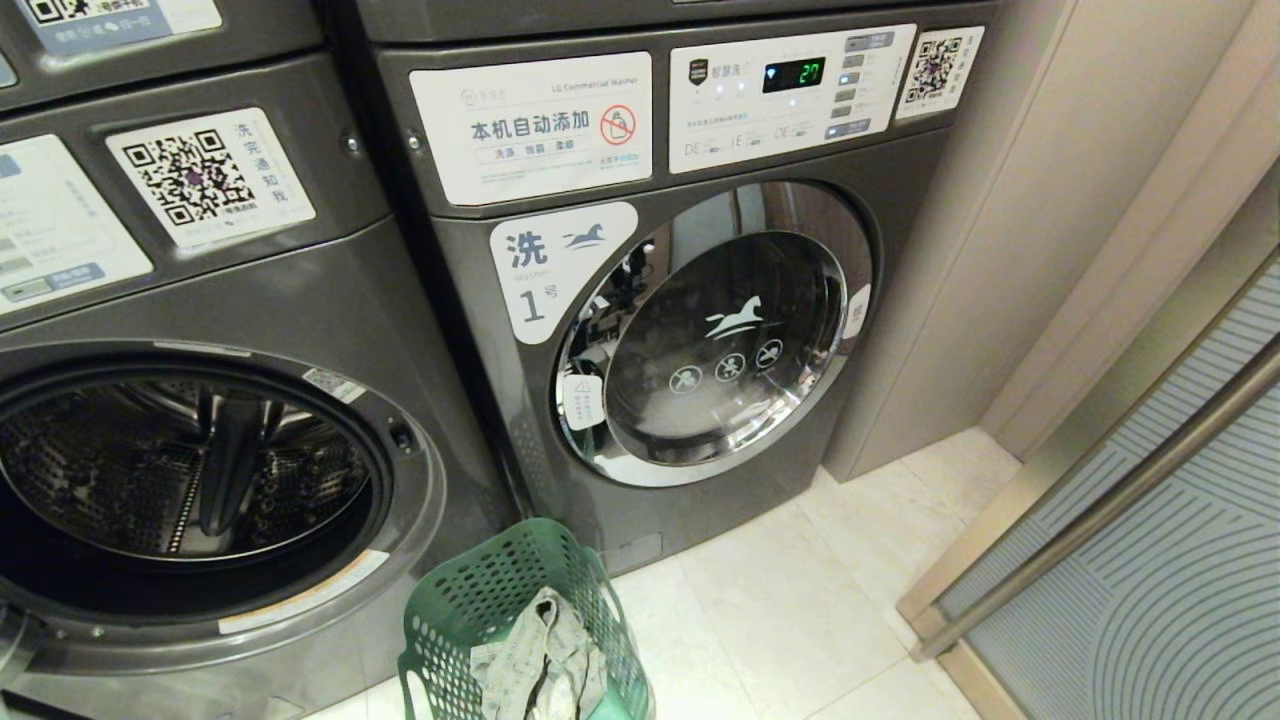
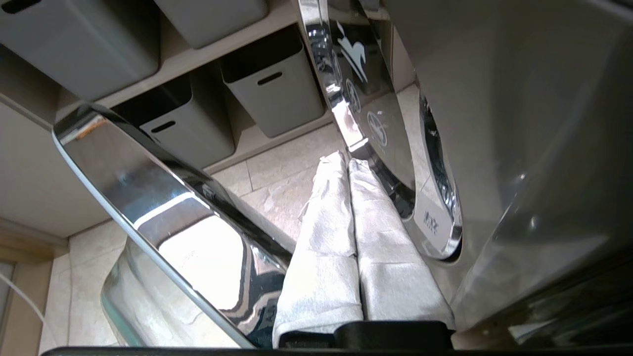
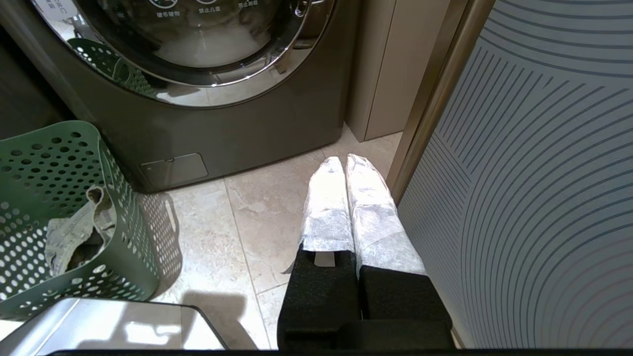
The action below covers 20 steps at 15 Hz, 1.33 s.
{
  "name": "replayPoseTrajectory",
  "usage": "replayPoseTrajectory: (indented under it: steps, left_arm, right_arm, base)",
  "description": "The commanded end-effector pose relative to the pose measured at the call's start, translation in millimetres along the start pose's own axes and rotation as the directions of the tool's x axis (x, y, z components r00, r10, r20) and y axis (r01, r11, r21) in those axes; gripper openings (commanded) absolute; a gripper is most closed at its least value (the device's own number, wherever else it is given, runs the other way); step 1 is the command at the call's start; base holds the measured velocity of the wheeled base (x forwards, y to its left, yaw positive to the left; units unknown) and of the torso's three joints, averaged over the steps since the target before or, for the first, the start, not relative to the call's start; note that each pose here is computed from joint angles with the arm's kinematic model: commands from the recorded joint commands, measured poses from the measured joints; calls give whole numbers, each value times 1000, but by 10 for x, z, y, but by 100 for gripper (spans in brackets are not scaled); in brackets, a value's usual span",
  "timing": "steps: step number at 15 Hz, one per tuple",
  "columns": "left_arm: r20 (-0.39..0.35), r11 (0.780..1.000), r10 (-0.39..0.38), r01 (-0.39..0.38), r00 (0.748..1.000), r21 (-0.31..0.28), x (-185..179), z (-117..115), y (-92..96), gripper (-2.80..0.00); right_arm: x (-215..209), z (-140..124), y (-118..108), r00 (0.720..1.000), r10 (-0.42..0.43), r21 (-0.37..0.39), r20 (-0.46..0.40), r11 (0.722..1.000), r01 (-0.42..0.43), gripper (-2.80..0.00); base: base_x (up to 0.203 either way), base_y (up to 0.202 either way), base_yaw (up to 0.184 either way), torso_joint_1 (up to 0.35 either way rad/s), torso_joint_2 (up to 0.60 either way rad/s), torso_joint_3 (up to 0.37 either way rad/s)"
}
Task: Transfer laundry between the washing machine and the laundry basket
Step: Close the washing machine door with the left hand
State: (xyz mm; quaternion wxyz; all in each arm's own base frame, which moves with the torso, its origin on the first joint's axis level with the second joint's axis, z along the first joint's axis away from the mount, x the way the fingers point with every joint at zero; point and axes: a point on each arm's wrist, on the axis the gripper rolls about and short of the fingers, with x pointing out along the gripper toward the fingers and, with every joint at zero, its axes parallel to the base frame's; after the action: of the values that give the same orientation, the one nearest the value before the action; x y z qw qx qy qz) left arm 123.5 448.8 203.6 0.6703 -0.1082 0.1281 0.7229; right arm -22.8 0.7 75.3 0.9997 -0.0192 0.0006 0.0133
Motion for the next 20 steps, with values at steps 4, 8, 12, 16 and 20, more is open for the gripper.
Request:
replayPoseTrajectory:
  steps: [4,8,12,16,20]
  left_arm:
    - [-59,1000,-1,1,998,-7,-24,-54,-27,-280]
    - [-73,1000,5,-5,997,-2,-67,-46,-11,-280]
    - [-65,1000,21,-21,998,-4,-212,18,52,-280]
    - [-54,1000,27,-28,998,-10,-499,116,182,-280]
    - [-63,1000,29,-29,998,-7,-898,120,334,-280]
  right_arm:
    - [0,0,0,1000,1,0,0,1000,-1,-280]
    - [0,0,0,1000,1,-1,0,1000,-1,-280]
    - [0,0,0,1000,1,0,0,1000,-1,-280]
    - [0,0,0,1000,1,0,0,1000,-1,-280]
    - [0,0,0,1000,1,0,0,1000,-1,-280]
  base:
    - [0,0,0,0,0,0]
    - [0,0,0,0,0,0]
    - [0,0,0,0,0,0]
    - [0,0,0,0,0,0]
    - [0,0,0,0,0,0]
